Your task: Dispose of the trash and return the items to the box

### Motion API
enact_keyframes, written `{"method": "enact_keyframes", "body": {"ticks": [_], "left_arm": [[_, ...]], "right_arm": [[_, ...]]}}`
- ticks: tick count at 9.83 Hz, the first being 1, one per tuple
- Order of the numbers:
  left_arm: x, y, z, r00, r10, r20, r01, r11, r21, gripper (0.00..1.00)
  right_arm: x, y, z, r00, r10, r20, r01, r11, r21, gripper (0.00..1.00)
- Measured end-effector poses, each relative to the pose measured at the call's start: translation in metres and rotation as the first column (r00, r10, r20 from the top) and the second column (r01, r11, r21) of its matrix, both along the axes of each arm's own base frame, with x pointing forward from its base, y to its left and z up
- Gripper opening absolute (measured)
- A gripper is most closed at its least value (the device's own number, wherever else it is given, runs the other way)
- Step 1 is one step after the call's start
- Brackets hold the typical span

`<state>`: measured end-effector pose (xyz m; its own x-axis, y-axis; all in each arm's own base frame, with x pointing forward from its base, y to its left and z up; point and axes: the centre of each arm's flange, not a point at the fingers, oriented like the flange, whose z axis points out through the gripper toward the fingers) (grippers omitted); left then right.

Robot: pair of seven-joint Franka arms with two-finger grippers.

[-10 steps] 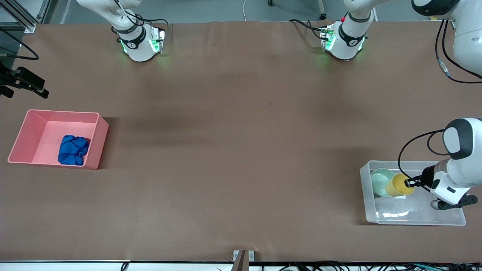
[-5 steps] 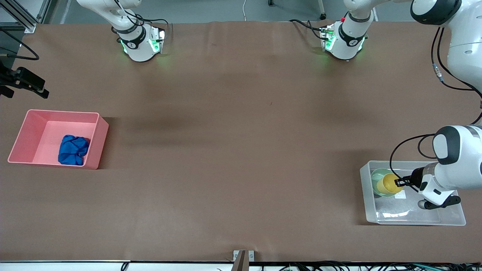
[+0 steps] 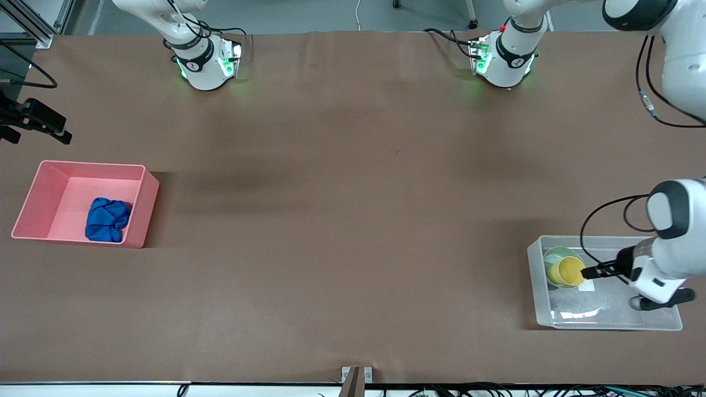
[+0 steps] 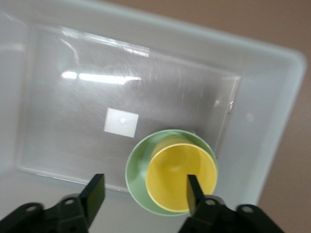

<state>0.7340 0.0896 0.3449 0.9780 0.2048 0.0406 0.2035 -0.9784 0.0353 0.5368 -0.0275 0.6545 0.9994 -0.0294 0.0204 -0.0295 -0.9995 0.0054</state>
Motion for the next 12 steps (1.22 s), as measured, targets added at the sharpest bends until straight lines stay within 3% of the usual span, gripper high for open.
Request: {"method": "enact_keyframes", "body": {"ticks": [1,3,5,8,10,12], "left_arm": [[-0.004,-0.005,0.052,0.999,-0.007,0.042,0.006,1.000,0.024,0.99],[-0.029,-0.038,0.161,0.993,-0.055,0.100,0.049,0.996,0.069,1.00],[-0.065,-0.080,0.240,0.988,-0.097,0.117,0.088,0.993,0.082,1.00],[-0.103,-0.121,0.292,0.985,-0.135,0.108,0.130,0.990,0.060,1.00],[-0.132,-0.145,0.305,0.985,-0.169,0.024,0.167,0.983,0.076,1.00],[-0.162,-0.161,0.317,0.982,-0.191,-0.012,0.191,0.978,0.086,1.00]], "right_arm": [[0.000,0.000,0.000,1.000,0.000,-0.001,0.000,1.000,0.000,1.00],[0.000,0.000,-0.001,1.000,-0.001,-0.002,0.001,1.000,0.000,1.00],[0.000,-0.001,-0.002,1.000,-0.003,-0.004,0.003,1.000,0.000,1.00],[0.000,-0.002,-0.002,1.000,-0.003,-0.003,0.003,1.000,0.000,1.00],[0.000,-0.002,-0.002,1.000,-0.004,-0.002,0.004,1.000,0.000,1.00],[0.001,-0.002,-0.002,1.000,-0.004,-0.002,0.004,1.000,0.000,1.00]]}}
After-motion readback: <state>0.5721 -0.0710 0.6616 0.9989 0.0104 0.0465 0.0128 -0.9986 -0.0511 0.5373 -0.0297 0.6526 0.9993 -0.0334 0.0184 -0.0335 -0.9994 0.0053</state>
